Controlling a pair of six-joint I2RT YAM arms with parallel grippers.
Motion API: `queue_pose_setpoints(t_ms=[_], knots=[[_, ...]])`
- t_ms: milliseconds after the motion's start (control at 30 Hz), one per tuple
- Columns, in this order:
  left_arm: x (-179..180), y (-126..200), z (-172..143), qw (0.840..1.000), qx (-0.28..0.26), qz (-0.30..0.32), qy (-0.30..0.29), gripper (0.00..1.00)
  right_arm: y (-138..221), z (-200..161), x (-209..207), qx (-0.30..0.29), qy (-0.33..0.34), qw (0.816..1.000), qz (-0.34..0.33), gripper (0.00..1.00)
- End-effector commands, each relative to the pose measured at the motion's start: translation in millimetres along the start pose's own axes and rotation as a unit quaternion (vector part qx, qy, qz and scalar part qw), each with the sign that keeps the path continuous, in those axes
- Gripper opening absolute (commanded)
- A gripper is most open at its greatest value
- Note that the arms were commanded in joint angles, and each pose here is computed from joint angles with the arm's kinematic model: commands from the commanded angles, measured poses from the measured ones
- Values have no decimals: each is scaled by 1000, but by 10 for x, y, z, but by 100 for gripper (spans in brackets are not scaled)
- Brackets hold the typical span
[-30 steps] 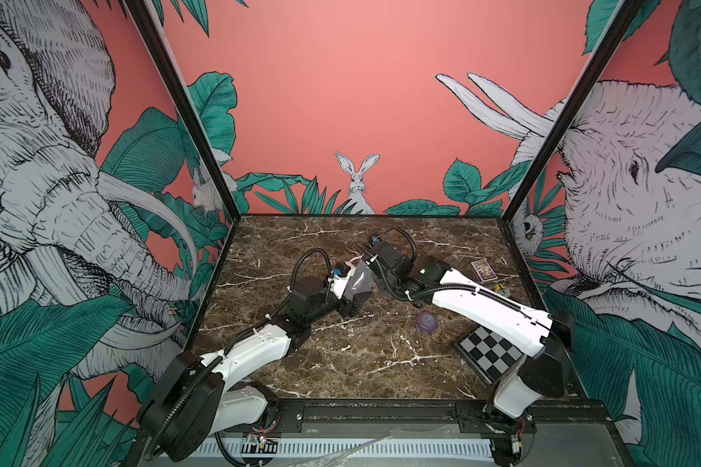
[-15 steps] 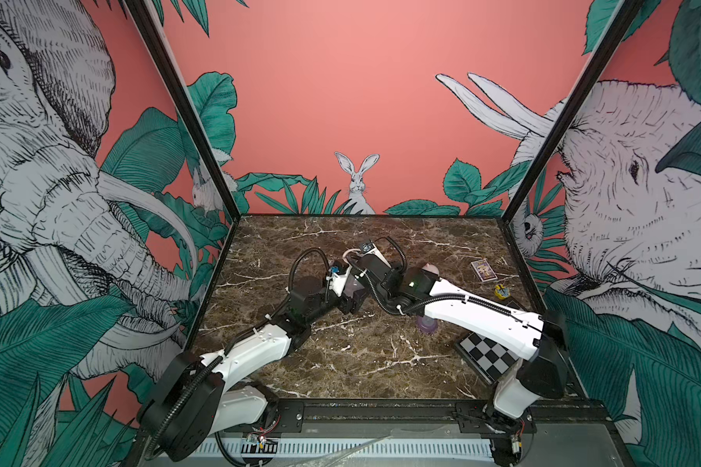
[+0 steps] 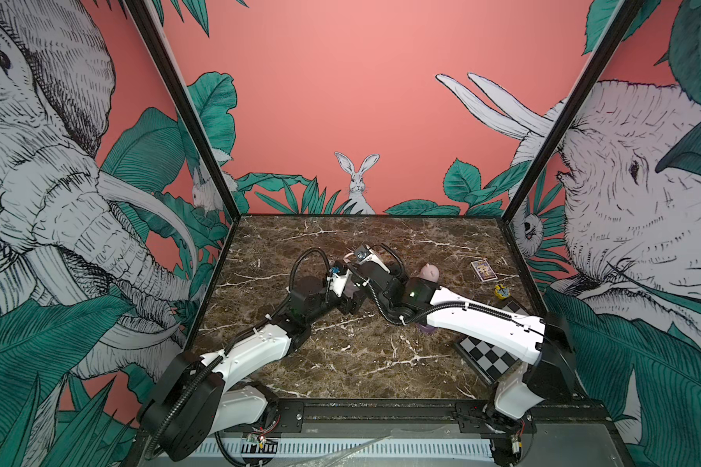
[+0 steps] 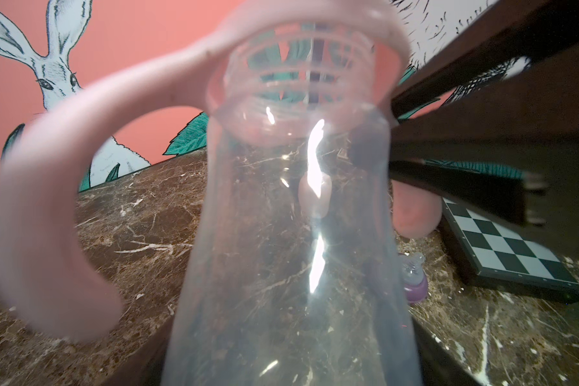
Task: Assemble the baby bottles
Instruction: Put on the handle of the baby bottle, then pick up the nipple from the center of the board.
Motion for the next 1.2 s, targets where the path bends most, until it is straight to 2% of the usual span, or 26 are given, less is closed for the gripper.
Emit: queue_pose_setpoints(t_ms=[0, 167, 267, 333, 433, 500, 533, 700, 833, 1000, 1167], knots=[[13, 40, 322, 998, -67, 11, -3, 52, 141, 6, 131, -31, 27, 999, 7, 16], [2, 10, 332, 998, -58, 1, -6, 51, 191, 62, 116, -55, 34, 997, -37, 12], [3, 20, 338, 998, -59, 2, -5, 51, 288, 124, 11, -81, 24, 996, -25, 13], [2, 33, 336, 998, -62, 4, -4, 51, 279, 122, 30, -80, 33, 996, -21, 19], [5, 60, 364, 997, -71, 8, -5, 51, 233, 76, 93, -66, 49, 997, -16, 32], [0, 82, 382, 997, -76, 8, -6, 51, 228, 48, 123, -62, 43, 997, 1, 49], [-4, 90, 388, 997, -78, 8, -7, 51, 237, 43, 124, -61, 40, 997, 8, 53], [-14, 121, 379, 996, -82, 8, -23, 51, 365, 83, 9, -75, 14, 996, 37, 62], [-10, 124, 334, 996, -79, 12, -27, 50, 536, 76, -255, -82, -21, 995, 54, 75], [-10, 114, 303, 997, -74, 10, -26, 50, 698, -1, -622, -77, -62, 992, 80, 79], [-14, 149, 288, 997, -70, 11, -32, 50, 670, -311, -897, -35, -104, 989, 95, 83]])
Point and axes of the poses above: each gripper's point midway between its finger pads, its own y axis back along the fingers, its own x axis along the line the jaws close on, z = x × y, the point moved 8 cm from there along y, back along the fingers, and after that the axes turned 4 degrees about -y, right-handed, at the moved point
